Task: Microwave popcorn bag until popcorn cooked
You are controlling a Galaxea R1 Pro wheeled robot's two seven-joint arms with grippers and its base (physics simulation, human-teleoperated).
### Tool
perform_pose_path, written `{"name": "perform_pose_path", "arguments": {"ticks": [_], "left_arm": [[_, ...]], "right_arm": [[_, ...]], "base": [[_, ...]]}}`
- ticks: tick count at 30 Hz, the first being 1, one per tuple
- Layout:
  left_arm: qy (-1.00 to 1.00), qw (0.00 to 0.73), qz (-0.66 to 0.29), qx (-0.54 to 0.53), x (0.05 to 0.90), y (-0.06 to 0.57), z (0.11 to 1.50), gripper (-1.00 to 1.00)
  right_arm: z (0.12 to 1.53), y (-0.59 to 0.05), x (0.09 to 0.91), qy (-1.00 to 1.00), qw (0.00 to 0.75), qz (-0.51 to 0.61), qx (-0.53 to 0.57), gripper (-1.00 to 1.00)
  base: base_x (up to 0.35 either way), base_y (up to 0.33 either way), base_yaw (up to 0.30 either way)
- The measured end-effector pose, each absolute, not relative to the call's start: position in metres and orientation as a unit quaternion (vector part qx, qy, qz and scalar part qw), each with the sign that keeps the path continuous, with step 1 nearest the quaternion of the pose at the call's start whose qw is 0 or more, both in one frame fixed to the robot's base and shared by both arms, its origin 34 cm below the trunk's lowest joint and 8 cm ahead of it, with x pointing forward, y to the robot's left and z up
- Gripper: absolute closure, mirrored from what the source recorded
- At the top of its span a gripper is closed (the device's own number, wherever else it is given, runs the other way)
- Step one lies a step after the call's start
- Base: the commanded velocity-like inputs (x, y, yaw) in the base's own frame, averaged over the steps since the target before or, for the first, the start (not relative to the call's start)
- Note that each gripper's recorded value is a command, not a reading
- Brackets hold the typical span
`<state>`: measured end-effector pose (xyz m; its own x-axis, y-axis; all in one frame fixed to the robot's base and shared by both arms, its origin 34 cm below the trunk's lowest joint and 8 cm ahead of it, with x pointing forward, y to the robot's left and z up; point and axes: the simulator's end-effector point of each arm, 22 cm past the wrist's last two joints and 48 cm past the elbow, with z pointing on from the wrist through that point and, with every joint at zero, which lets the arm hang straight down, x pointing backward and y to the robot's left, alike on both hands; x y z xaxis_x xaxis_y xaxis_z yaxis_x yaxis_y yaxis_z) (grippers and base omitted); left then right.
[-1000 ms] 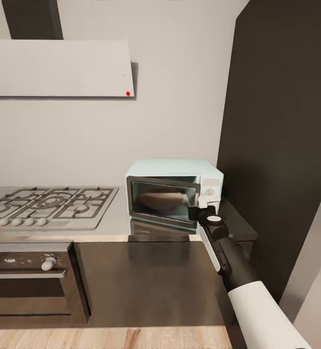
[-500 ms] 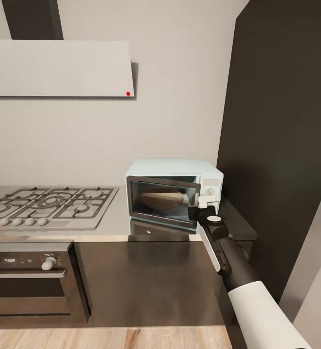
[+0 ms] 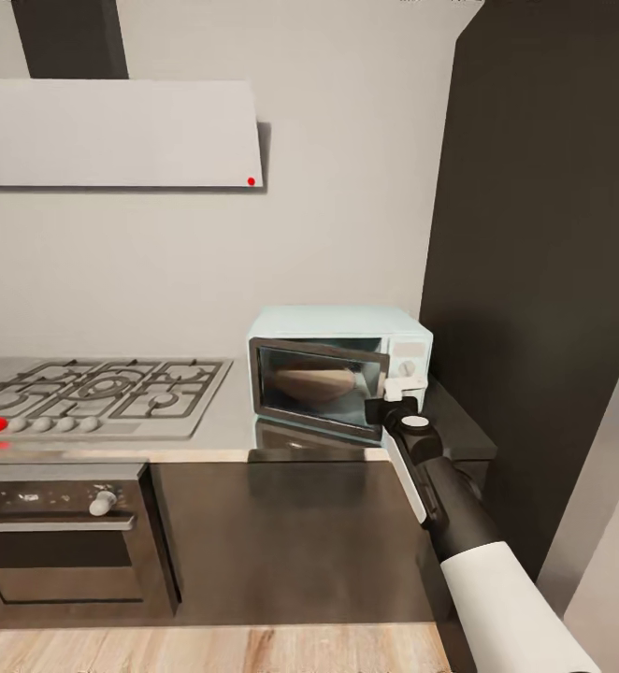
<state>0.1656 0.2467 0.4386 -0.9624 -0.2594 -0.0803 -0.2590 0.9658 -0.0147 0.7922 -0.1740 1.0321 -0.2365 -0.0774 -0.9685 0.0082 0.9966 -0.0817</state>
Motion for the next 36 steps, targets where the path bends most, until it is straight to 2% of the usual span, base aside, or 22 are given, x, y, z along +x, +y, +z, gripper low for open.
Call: {"name": "perform_pose_path", "arguments": {"ticks": [13,14,17,27,32,36], "left_arm": [[0.991,0.041,-0.002,-0.130,0.166,0.247,0.439,-1.00],[0.991,0.041,-0.002,-0.130,0.166,0.247,0.439,-1.00],[0.991,0.041,-0.002,-0.130,0.166,0.247,0.439,-1.00],[0.991,0.041,-0.002,-0.130,0.166,0.247,0.439,-1.00],[0.991,0.041,-0.002,-0.130,0.166,0.247,0.439,-1.00],[0.991,0.041,-0.002,-0.130,0.166,0.247,0.439,-1.00]], "right_arm": [[1.032,-0.171,0.792,0.785,0.617,-0.034,-0.026,1.00],[1.032,-0.171,0.792,0.785,0.617,-0.034,-0.026,-1.00],[1.034,-0.196,0.793,0.786,0.616,-0.051,-0.003,-1.00],[1.029,-0.193,0.791,0.795,0.604,-0.044,-0.006,-1.00],[0.976,-0.192,0.772,0.840,0.540,-0.033,-0.031,-1.00],[0.954,-0.236,0.766,0.852,0.518,-0.064,-0.033,-1.00]], "base": [[-0.055,0.015,0.000],[0.000,0.000,0.000],[0.000,0.000,0.000],[0.000,0.000,0.000],[0.000,0.000,0.000],[0.000,0.000,0.000]]}}
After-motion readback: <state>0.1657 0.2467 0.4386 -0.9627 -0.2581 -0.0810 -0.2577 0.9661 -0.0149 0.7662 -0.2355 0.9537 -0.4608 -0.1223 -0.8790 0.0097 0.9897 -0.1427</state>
